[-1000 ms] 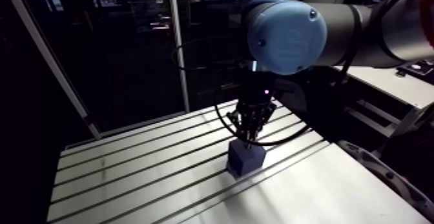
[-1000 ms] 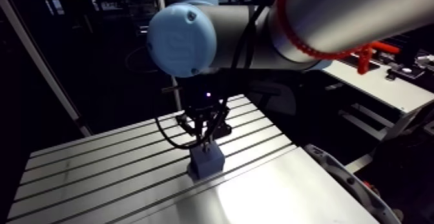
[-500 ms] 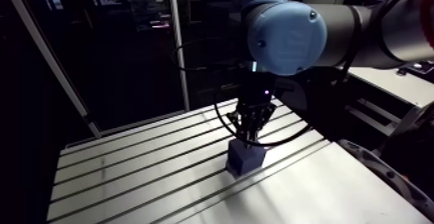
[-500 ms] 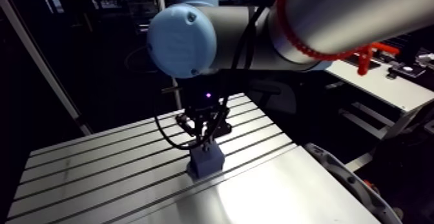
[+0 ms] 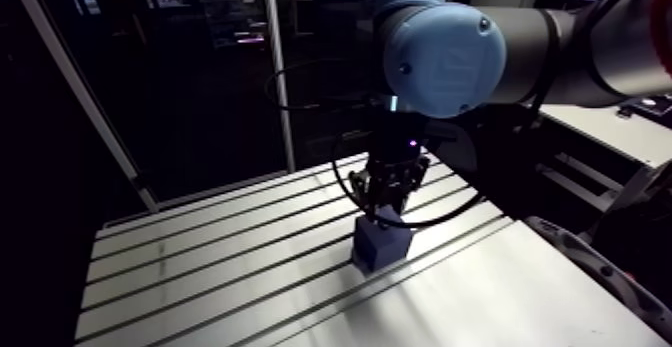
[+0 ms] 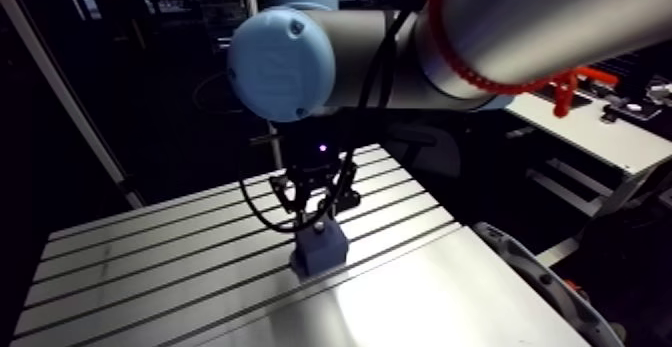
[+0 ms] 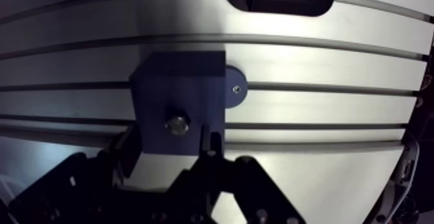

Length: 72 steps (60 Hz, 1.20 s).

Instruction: Pick up the M10 bolt and insert it into the hex recess until seated.

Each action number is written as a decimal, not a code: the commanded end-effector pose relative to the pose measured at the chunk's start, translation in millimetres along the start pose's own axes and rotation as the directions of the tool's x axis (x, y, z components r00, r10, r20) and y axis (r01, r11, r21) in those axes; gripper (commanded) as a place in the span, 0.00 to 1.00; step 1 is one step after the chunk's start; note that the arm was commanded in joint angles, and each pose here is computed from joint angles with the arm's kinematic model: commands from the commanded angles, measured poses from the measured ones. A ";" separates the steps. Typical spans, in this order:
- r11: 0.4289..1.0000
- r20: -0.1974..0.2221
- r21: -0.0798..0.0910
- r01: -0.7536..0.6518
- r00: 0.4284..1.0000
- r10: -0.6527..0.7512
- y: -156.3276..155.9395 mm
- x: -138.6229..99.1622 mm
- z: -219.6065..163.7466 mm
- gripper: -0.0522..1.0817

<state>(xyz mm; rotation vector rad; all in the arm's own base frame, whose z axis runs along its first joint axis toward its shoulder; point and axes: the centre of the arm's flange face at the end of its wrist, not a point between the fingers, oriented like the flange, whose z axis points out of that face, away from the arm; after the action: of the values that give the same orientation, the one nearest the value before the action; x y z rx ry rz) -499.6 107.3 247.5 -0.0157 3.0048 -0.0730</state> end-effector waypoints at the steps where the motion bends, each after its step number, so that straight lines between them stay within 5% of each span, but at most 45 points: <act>1: 1.000 -0.007 -0.004 0.022 1.000 -0.022 -1.4 1.0 -0.6 0.09; 44: 1.000 -0.041 -0.020 0.023 0.999 -0.023 -0.3 4.2 -34.6 0.15; 48: 1.000 -0.039 -0.019 0.024 0.999 -0.025 -1.0 4.3 -35.1 0.33; 49: 0.999 -0.041 -0.019 0.025 0.999 -0.026 -1.9 4.4 -35.9 0.49; 50: 0.999 -0.041 -0.019 0.025 0.999 -0.026 -1.9 4.4 -35.9 0.49; 53: 0.999 -0.042 -0.019 0.030 0.999 -0.031 -4.4 4.6 -36.4 0.78; 57: 0.999 -0.042 -0.019 0.030 0.999 -0.031 -4.6 4.5 -36.5 0.94; 72: 0.999 -0.037 -0.017 0.032 0.999 -0.033 -5.5 4.7 -35.4 1.00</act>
<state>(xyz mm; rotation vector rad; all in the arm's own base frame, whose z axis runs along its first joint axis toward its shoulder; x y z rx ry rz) -508.9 104.4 282.2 -0.0628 3.0450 -0.0505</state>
